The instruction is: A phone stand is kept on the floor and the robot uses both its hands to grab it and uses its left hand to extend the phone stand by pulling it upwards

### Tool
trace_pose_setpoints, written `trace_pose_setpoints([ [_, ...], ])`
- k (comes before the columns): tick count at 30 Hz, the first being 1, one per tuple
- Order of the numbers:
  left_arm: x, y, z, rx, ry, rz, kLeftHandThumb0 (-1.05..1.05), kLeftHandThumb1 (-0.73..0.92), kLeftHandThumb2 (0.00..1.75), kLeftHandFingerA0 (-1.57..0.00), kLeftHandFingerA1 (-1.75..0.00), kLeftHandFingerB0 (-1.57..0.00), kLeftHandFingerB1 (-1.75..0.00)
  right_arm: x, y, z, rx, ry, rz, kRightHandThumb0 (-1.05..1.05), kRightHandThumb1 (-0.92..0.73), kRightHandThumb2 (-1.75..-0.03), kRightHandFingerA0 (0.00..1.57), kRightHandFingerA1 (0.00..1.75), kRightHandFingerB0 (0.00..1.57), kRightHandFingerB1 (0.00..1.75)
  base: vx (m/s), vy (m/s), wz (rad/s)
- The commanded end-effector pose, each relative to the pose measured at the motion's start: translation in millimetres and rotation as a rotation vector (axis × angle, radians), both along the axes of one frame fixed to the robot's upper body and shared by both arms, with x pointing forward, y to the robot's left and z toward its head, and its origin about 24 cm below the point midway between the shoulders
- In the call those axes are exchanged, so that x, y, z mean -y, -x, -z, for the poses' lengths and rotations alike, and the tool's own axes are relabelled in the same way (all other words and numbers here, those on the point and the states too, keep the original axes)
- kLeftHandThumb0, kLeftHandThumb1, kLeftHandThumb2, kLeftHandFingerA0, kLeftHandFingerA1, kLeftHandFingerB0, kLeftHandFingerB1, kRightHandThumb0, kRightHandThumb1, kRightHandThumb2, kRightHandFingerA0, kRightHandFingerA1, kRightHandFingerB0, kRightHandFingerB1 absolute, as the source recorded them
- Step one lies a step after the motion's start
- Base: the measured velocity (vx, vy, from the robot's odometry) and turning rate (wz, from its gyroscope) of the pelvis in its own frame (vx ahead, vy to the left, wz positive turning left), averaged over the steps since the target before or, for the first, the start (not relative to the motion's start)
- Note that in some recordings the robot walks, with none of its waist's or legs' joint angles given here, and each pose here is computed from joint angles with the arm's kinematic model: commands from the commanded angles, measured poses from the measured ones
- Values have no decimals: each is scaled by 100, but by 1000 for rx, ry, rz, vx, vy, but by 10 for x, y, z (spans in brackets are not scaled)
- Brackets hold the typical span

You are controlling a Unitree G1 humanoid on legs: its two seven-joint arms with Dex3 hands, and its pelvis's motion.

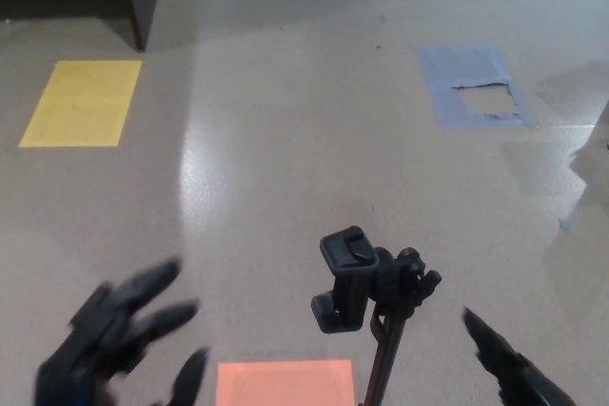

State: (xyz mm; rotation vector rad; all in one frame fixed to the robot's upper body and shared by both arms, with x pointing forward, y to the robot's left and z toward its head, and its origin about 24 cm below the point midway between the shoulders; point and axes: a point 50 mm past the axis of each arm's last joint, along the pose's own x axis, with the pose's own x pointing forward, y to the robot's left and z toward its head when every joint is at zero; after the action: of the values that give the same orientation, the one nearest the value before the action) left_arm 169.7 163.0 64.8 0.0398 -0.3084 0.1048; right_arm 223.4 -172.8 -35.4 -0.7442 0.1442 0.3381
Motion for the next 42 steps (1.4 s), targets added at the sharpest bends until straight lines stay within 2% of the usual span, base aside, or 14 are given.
trace_pose_setpoints([
  [1,401,-297,-185,-62,126,44,-67,51,85,-55,-56,-41,-48,-156,-151,-54,71,9,-42,-105,-76,-73,0,21,0,16,0,0,0],
  [13,717,-405,-101,-286,134,338,-76,72,62,-32,-49,-18,-27,-186,-241,-83,82,-9,-41,-105,-77,-73,0,27,0,17,0,0,0],
  [18,754,-425,10,-425,255,451,-80,58,94,-20,-57,-3,-25,-199,-267,-99,91,-1,-37,-105,-82,-74,0,18,0,10,0,0,0],
  [19,768,-433,34,-458,318,462,-79,72,63,-20,-49,-9,-23,-201,-279,-106,91,-2,-35,-105,-80,-75,0,18,0,10,0,0,0],
  [20,771,-444,52,-475,329,461,-82,59,95,-16,-53,-7,-31,-205,-290,-111,93,-1,-35,-105,-77,-76,0,19,0,11,0,0,0],
  [22,786,-467,77,-511,361,474,-83,73,63,-18,-49,-11,-24,-201,-314,-106,93,7,-31,-105,-82,-76,0,18,0,7,0,0,0],
  [28,832,-512,61,-554,310,534,-83,62,98,-8,-50,-5,-31,-185,-375,-69,65,18,2,-105,-72,-73,0,25,0,7,0,0,0],
  [30,835,-533,72,-543,291,549,-83,78,65,-13,-42,-10,-22,-184,-392,-57,57,25,6,-105,-72,-75,0,25,0,10,0,0,0],
  [31,836,-542,74,-545,292,549,-83,61,96,-8,-50,-5,-30,-183,-398,-57,58,27,7,-105,-72,-74,0,26,0,11,0,0,0],
  [34,854,-566,71,-544,292,556,-82,77,64,-16,-43,-10,-23,-173,-409,-62,70,29,7,-105,-75,-74,0,29,0,14,0,0,0],
  [36,873,-570,62,-545,287,568,-83,62,97,-11,-51,-5,-31,-172,-413,-60,62,25,12,-105,-74,-71,0,29,0,17,0,0,0],
  [37,904,-570,64,-547,264,578,-84,79,65,-20,-44,-11,-24,-163,-417,-59,53,18,15,-105,-72,-70,0,28,0,19,0,0,0],
  [38,916,-569,63,-551,256,588,-85,80,65,-19,-42,-8,-22,-159,-420,-58,45,13,18,-104,-67,-118,0,45,0,44,0,0,0],
  [42,979,-547,49,-592,258,652,-86,66,102,-13,-49,-5,-22,-157,-415,-51,49,-28,1,-105,-70,-65,0,24,0,44,0,0,0],
])
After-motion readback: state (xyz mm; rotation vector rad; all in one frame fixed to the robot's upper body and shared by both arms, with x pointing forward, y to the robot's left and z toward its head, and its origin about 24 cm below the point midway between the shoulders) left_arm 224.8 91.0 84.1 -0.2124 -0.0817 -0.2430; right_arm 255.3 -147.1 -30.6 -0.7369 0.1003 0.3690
